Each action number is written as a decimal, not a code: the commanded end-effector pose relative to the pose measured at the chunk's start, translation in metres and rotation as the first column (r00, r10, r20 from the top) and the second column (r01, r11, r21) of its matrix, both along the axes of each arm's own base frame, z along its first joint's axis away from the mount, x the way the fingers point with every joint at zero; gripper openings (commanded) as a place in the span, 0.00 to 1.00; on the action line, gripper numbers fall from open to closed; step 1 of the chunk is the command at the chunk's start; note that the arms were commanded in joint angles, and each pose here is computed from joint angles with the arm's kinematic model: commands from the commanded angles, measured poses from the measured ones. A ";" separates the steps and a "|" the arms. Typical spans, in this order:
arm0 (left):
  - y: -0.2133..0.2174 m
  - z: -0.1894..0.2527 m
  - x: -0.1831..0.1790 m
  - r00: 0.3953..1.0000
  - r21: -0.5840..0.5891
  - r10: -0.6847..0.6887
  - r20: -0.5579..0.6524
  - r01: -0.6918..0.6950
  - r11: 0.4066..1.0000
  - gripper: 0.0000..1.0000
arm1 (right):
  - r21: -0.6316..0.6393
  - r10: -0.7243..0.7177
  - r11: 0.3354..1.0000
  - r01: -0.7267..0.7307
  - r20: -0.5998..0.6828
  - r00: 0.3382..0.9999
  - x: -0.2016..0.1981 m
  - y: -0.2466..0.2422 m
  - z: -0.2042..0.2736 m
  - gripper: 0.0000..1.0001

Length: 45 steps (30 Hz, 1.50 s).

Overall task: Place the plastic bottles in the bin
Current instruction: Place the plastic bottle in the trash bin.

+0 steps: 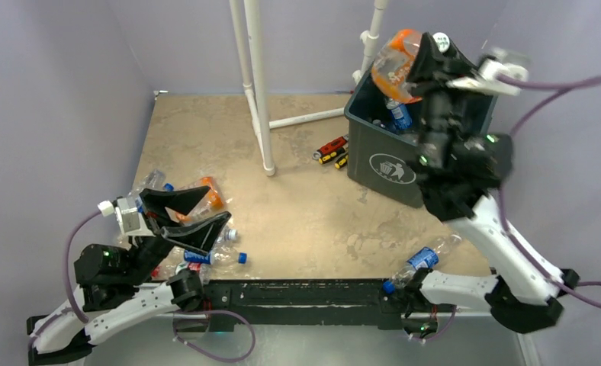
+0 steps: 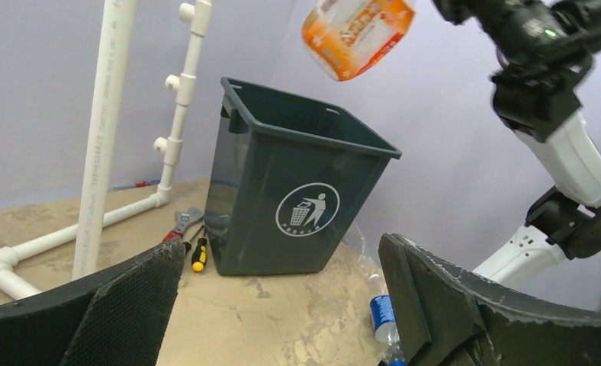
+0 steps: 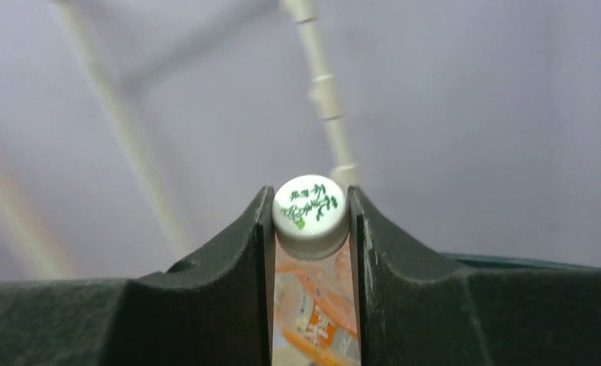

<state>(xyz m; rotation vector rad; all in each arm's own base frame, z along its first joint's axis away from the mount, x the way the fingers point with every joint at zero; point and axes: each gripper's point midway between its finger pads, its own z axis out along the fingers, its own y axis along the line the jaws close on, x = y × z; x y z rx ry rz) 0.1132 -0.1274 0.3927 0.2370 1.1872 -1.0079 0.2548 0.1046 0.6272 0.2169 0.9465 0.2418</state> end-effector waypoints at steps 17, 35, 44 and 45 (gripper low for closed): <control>-0.035 -0.047 0.017 0.984 -0.031 -0.030 -0.177 0.025 0.999 0.99 | -0.089 -0.639 0.756 0.649 -0.321 0.699 0.146 -0.180 -0.142 0.00; -0.031 -0.046 0.019 0.974 -0.065 -0.022 -0.224 0.007 0.998 0.99 | 0.190 -0.263 0.932 0.309 -0.231 0.937 0.132 -0.134 -0.075 0.99; -0.034 -0.071 0.039 0.923 -0.036 0.074 -0.378 -0.095 0.995 0.99 | 0.177 0.079 0.983 -0.038 -0.232 0.970 0.084 -0.053 -0.073 0.99; -0.035 -0.072 0.040 0.921 -0.028 0.077 -0.381 -0.095 0.995 0.99 | 0.173 0.078 0.984 -0.036 -0.247 0.966 0.082 -0.053 -0.079 0.99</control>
